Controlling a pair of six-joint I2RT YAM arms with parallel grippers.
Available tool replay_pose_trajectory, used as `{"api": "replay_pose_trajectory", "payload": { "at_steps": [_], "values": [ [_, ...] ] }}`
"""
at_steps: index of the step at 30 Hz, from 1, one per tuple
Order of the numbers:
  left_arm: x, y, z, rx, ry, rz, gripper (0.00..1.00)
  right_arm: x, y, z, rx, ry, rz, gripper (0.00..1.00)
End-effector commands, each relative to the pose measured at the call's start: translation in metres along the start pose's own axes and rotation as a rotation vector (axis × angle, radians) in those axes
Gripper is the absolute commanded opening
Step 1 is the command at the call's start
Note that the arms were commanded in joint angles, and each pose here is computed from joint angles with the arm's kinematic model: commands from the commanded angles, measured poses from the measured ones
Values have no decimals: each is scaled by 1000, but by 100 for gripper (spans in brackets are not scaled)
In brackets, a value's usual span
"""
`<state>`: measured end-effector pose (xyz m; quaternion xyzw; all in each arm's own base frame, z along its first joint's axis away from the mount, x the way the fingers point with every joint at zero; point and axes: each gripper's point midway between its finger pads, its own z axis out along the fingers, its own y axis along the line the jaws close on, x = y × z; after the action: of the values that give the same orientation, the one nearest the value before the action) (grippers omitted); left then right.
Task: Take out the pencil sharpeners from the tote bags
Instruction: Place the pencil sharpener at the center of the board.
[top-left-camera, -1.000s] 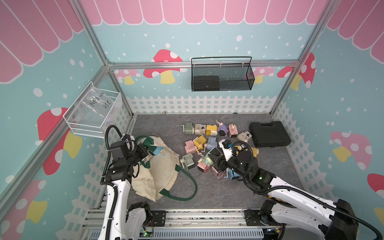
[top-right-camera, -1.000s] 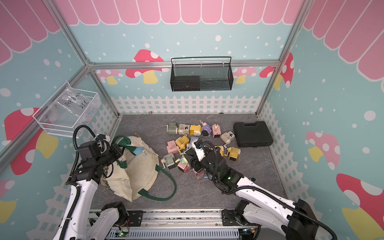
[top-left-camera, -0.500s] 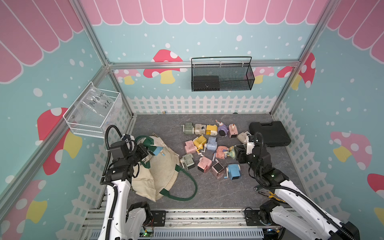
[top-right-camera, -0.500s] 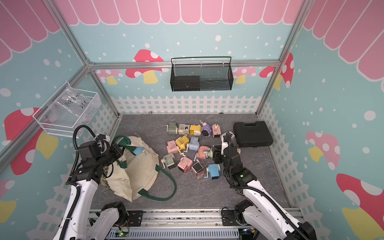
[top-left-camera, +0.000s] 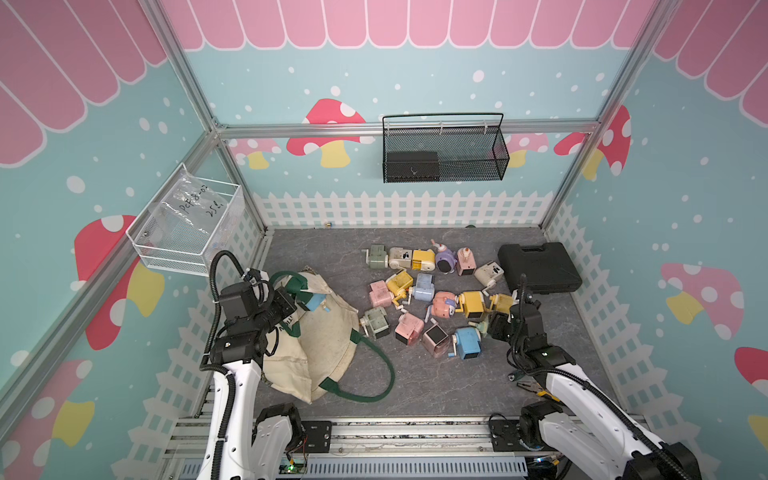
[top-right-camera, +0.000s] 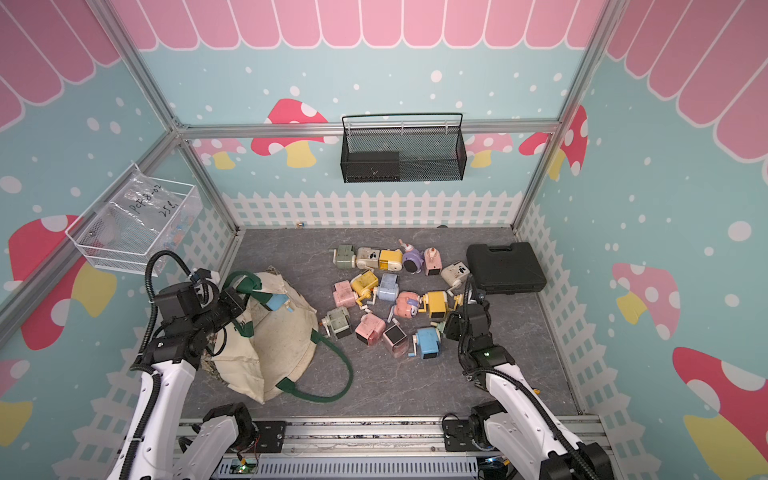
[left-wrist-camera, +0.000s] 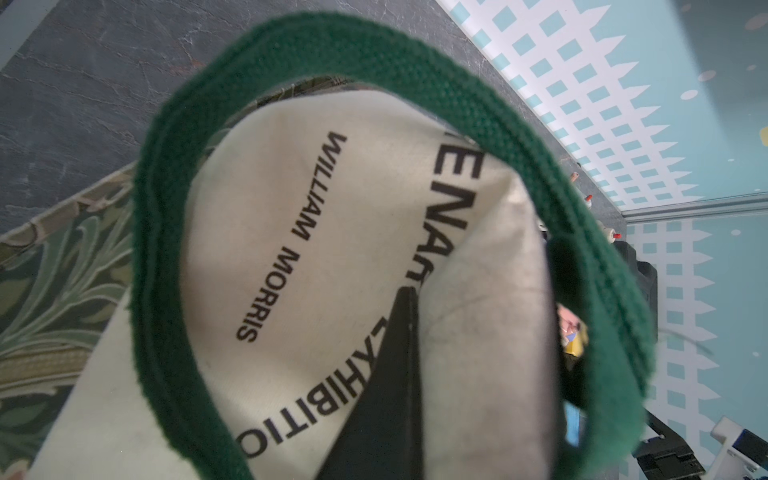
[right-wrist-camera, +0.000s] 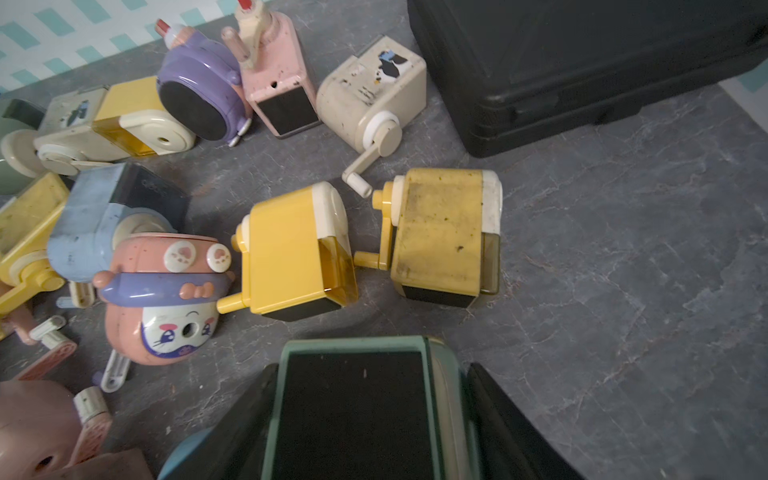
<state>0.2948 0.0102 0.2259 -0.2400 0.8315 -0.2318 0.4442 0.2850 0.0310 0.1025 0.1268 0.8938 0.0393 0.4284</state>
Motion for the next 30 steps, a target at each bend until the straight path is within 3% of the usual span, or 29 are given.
{"api": "replay_pose_trajectory", "payload": {
  "at_steps": [1, 12, 17, 23, 30],
  "values": [
    [10, 8, 1, -22, 29, -9, 0, -3, -1, 3, -1, -14, 42, 48],
    [10, 9, 1, -26, 27, -8, 0, 14, 1, 14, -25, 29, 3, 52],
    [10, 9, 0, -25, 25, -7, 0, 15, 6, 19, -45, 39, -14, 61],
    [10, 10, 1, -27, 26, -8, 0, 5, 15, 16, -85, 17, -35, 79],
    [10, 10, 1, -28, 25, -7, 0, -21, 23, 2, -107, -34, -69, 85]
  ]
}}
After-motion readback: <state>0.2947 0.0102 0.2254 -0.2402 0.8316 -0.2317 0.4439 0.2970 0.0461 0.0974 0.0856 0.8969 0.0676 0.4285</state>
